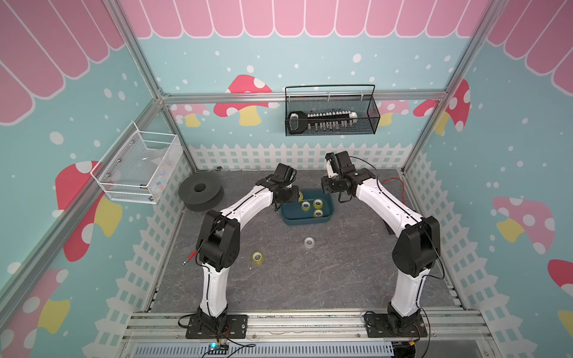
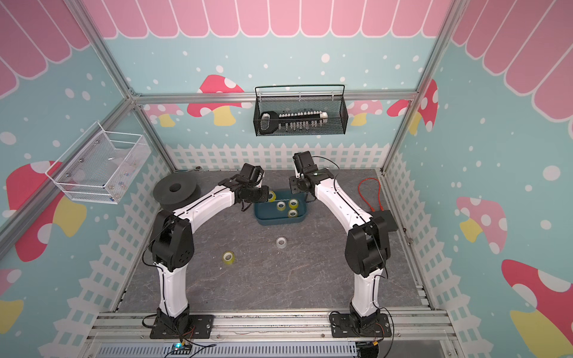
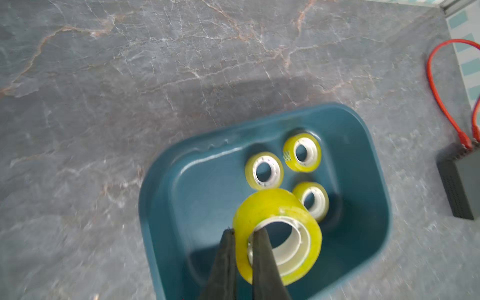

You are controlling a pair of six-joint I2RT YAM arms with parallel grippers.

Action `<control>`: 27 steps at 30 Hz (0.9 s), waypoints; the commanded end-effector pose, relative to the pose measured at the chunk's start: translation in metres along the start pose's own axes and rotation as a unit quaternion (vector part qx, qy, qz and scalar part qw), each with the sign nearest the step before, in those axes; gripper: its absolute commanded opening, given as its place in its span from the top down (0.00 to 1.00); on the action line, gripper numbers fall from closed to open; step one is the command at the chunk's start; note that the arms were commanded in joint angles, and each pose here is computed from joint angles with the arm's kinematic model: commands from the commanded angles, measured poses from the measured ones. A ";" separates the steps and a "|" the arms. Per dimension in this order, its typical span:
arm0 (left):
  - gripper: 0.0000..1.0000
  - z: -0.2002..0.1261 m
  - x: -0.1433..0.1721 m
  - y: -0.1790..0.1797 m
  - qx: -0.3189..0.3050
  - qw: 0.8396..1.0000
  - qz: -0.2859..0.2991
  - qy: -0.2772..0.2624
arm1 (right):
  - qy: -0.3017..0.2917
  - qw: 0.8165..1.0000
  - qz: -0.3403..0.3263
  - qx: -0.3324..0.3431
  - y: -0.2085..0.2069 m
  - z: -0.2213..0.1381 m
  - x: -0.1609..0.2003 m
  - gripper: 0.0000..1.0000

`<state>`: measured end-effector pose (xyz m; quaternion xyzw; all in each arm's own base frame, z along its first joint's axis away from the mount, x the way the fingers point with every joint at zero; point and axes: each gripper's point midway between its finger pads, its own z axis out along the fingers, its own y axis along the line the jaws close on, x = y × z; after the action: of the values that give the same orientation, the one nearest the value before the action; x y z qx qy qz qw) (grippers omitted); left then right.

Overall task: Put the transparent tape into the storage box
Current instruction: Place the tape in the storage box.

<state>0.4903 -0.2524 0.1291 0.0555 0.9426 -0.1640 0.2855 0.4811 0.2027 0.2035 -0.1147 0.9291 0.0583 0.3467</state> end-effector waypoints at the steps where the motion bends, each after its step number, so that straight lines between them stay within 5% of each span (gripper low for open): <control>1: 1.00 0.010 -0.014 0.005 0.008 1.000 0.003 0.002 | 0.018 1.000 0.008 -0.001 -0.004 0.014 0.004 0.57; 8: 1.00 0.042 -0.005 0.010 0.004 0.999 0.000 0.035 | 0.035 0.999 0.013 0.004 -0.015 0.034 0.004 0.57; 27: 1.00 0.048 0.020 0.045 -0.041 0.997 -0.025 0.067 | 0.056 0.998 0.013 0.001 -0.018 0.053 0.012 0.57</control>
<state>0.5098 -0.2305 0.0661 0.0332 0.9649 -0.1374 0.2212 0.5096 0.1937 0.1655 -0.1012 0.9445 0.0581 0.3072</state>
